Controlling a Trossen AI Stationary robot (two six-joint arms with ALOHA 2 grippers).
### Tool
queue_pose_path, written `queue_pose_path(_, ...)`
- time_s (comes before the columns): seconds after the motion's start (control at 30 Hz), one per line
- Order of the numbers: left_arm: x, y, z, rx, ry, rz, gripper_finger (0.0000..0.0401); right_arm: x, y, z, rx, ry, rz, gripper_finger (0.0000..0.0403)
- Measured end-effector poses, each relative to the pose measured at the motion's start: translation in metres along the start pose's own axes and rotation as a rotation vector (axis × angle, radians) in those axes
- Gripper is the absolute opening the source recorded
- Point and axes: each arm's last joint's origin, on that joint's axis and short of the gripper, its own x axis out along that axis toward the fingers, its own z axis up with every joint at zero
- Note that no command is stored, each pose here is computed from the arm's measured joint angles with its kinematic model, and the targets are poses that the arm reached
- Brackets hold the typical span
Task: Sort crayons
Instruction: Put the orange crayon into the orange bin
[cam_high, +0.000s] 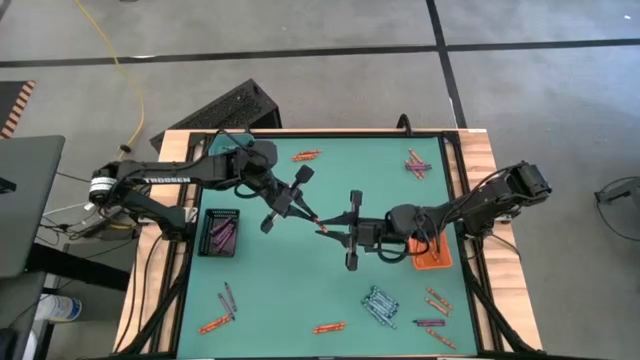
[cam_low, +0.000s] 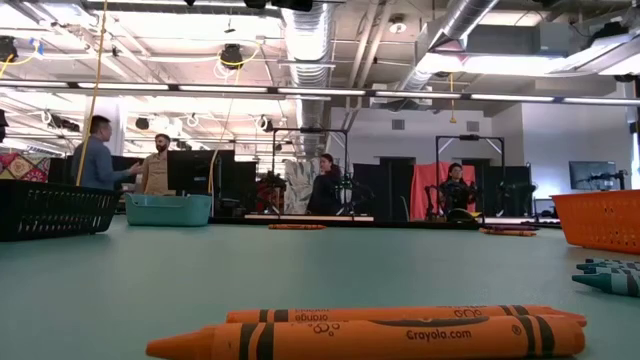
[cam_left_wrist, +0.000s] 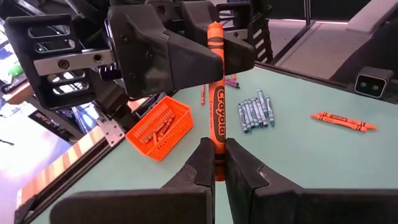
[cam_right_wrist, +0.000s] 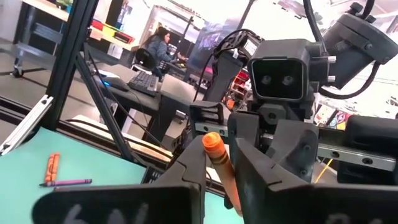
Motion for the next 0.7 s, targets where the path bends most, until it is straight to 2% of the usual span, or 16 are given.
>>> queue_pose_path(0.3,0.0000,0.0000,0.0002,0.001,0.000,0.002,0.0000,-0.0003,0.0013,-0.0001,-0.002,0.005,0.006,0.0067)
queue_pose_path(0.6,0.0002,0.0000,-0.0006,0.003,0.012,0.008,0.0000,-0.0004,0.0011,-0.0006,-0.025,0.019,0.003,0.0012)
queue_pose_path(0.7,0.0002,0.0002,-0.0010,0.002,0.019,0.017,0.0003,-0.0003,0.0010,-0.0008,-0.024,0.022,0.001,0.0007)
